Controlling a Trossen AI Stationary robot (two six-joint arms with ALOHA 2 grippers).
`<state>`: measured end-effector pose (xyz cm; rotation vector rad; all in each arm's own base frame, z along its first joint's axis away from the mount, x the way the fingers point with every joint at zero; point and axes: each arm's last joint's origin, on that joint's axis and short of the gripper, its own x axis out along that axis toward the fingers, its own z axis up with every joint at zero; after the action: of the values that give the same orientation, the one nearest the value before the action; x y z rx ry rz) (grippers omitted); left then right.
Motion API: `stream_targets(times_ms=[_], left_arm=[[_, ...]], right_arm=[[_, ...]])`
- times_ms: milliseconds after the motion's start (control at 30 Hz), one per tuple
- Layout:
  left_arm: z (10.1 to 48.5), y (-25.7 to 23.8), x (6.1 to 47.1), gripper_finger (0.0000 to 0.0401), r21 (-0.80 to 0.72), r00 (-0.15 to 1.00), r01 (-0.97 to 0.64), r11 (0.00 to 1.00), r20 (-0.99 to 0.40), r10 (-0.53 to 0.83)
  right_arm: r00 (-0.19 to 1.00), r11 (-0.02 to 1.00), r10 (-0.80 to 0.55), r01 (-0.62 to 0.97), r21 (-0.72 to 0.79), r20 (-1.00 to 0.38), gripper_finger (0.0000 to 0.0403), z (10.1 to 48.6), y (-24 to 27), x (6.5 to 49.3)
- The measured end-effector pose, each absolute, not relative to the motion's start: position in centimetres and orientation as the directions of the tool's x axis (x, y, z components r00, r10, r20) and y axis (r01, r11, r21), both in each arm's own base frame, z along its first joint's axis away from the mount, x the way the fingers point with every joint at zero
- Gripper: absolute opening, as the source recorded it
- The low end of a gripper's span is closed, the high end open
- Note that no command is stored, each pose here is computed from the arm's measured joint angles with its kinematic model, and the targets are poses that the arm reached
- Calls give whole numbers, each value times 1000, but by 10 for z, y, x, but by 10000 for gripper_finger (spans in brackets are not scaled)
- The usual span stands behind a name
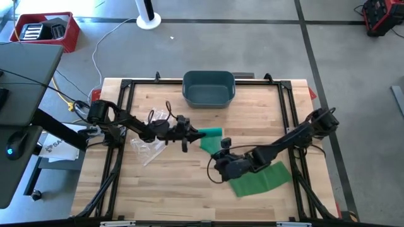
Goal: Roll bandage
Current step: Roll the blue bandage
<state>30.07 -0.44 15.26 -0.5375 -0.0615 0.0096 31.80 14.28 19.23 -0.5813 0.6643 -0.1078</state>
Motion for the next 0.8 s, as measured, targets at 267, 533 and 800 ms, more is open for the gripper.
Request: stream_targets(times_ms=[267, 533, 800], left_arm=[[144, -7, 301, 7, -457, 999, -38, 888, -34, 25], [145, -16, 301, 7, -441, 1000, -8, 897, -28, -5], [145, -26, 300, 7, -418, 999, 23, 908, -23, -36]], right_arm=[[832, 795, -404, 113, -597, -381, 0, 217, 150, 311], [831, 786, -463, 224, -576, -309, 0, 247, 131, 306], [823, 826, -461, 261, -500, -332, 0, 247, 112, 315]])
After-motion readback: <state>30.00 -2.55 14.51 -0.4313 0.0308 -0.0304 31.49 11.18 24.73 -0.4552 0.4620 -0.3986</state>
